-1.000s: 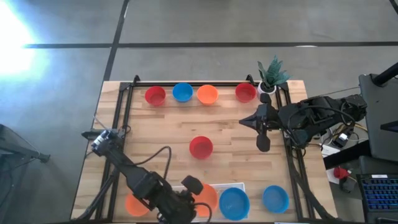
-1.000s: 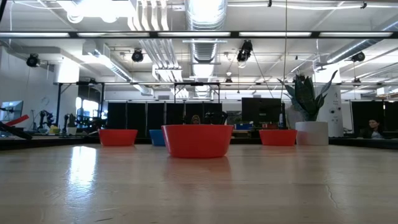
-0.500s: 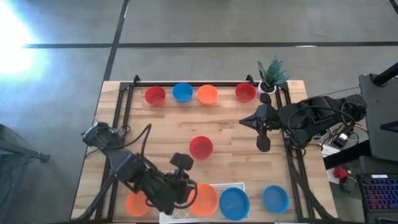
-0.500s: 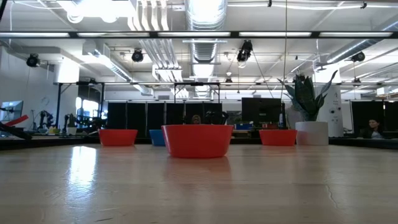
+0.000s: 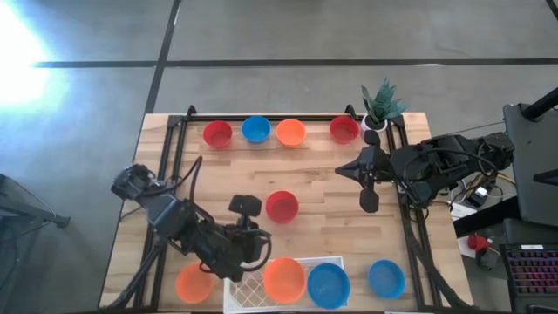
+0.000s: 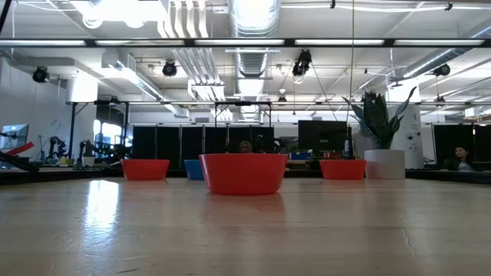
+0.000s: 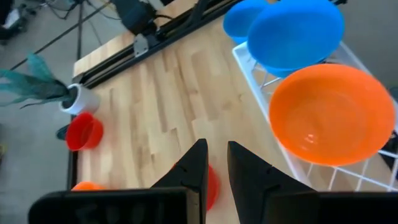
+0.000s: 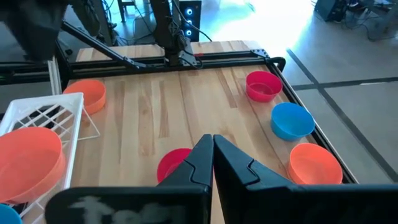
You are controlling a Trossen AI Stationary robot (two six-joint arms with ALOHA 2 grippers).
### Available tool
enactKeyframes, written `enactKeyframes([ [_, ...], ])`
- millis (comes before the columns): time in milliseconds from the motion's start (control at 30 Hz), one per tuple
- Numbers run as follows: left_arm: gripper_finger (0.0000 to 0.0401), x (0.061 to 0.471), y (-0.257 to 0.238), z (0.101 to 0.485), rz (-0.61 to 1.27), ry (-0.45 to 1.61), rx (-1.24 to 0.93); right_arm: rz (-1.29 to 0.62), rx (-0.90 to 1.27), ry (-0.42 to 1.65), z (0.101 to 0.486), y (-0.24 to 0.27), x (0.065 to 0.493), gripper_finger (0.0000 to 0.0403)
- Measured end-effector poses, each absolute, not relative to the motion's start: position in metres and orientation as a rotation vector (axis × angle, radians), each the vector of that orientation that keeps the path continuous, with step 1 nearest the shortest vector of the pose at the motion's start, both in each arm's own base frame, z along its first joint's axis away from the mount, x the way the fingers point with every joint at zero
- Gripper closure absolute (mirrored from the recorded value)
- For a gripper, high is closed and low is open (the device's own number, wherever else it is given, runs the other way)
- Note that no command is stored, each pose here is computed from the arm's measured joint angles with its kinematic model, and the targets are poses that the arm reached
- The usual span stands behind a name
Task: Pick & Place Mini bowls
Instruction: Put the middle orange bowl on the shelf
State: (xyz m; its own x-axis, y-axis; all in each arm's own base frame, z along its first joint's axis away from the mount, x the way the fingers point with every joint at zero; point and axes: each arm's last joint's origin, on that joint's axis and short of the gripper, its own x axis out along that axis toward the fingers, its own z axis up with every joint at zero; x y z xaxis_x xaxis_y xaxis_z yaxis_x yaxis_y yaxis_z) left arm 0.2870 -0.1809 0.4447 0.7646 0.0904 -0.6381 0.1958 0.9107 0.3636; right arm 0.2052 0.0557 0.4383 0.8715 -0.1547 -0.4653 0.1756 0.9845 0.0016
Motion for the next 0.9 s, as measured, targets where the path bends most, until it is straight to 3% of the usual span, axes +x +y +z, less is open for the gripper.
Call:
enactKeyframes([
  [600, 0.0346, 0.257, -0.155, 0.457, 0.172, 0.736, 0.381, -0.178, 0.065, 0.481, 0.438, 0.056, 0.205, 0.0394],
  [900, 0.0346, 0.27, -0.164, 0.412, 0.19, 0.851, 0.454, -0.18, 0.073, 0.479, 0.438, 0.056, 0.205, 0.0394],
])
